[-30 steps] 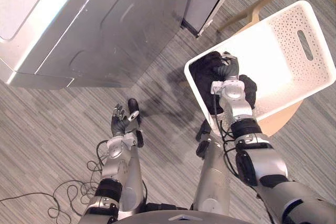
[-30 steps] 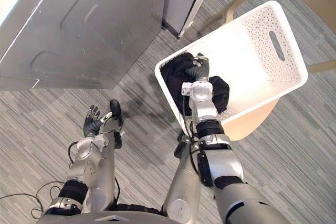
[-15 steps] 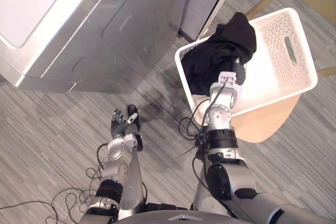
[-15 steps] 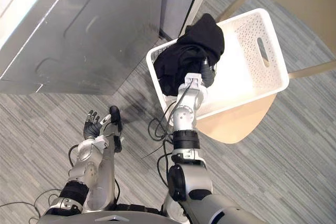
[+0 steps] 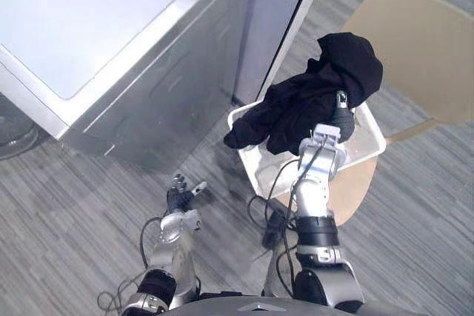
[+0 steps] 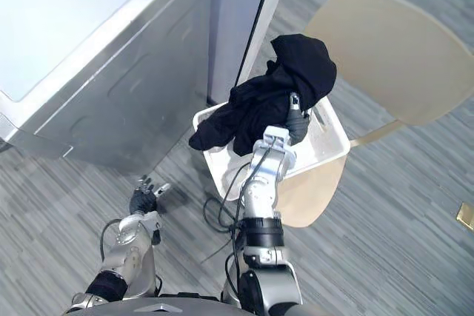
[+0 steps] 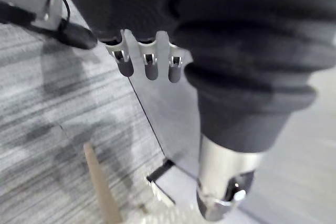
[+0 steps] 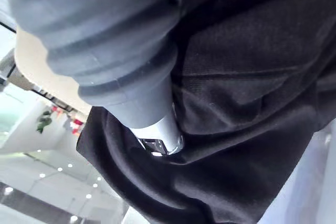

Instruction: Pick up the laundry basket with both hands and put the clothes into the washing machine.

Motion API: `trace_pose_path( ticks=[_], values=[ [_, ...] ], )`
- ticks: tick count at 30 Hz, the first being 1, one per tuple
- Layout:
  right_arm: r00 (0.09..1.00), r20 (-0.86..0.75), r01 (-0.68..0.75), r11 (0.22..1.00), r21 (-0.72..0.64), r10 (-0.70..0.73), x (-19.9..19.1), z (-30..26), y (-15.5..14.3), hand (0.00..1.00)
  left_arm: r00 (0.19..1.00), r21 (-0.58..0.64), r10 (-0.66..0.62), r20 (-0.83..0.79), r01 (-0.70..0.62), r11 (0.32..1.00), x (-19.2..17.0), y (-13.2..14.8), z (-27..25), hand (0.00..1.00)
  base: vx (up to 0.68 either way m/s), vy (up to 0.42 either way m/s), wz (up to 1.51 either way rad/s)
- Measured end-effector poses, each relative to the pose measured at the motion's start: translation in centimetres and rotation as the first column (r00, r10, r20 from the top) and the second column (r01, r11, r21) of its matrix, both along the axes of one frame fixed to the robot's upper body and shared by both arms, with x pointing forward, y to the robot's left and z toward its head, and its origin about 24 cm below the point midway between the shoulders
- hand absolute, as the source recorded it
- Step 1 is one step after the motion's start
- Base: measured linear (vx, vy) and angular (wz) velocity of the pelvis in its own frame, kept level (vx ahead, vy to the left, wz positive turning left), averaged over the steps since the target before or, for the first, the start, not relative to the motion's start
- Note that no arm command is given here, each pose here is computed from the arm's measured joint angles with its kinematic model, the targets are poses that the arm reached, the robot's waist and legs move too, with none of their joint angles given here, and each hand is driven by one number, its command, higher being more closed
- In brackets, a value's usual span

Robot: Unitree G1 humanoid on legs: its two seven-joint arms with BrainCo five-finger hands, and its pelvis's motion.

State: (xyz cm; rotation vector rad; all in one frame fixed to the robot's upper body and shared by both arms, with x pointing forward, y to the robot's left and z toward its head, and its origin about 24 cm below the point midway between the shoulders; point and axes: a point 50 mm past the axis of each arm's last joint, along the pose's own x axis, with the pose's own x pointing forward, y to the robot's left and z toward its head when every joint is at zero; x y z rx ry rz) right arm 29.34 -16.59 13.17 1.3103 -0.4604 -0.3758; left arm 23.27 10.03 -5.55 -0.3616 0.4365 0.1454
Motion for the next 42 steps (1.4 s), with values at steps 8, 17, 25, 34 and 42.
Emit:
trace_pose_path(
  ticks=[8,17,25,34,42],
  values=[
    [0.996,-0.081,0.026,0.998,-0.065,-0.032,-2.9,-3.8,-2.0,1.00,0.942,-0.044,-0.274,0.194,0.287,0.957,-0.9,-4.6,3.4,0.00,0.11,-0.020,0.00],
    [0.998,-0.038,0.054,0.996,-0.071,-0.057,-3.7,-2.9,-2.9,1.00,0.868,-0.103,-0.311,0.388,0.376,0.921,0.3,-6.2,8.0,0.00,0.06,0.025,-0.21],
    [0.996,0.053,0.075,0.991,-0.107,-0.070,-3.2,-0.3,-2.8,1.00,0.754,-0.029,-0.415,0.509,0.497,0.867,2.2,-9.1,11.7,0.00,0.00,0.009,-0.14],
    [0.979,0.203,0.064,0.988,-0.142,-0.035,-2.0,4.4,-1.6,1.00,0.730,0.145,-0.503,0.462,0.497,0.855,5.5,-11.5,12.5,0.00,-0.07,0.001,-0.15],
    [0.988,0.154,0.025,0.992,-0.127,-0.006,-1.7,4.1,-0.6,1.00,0.802,0.361,-0.459,0.383,0.327,0.873,9.3,-11.4,13.4,0.00,-0.01,-0.009,-0.10]
  ],
)
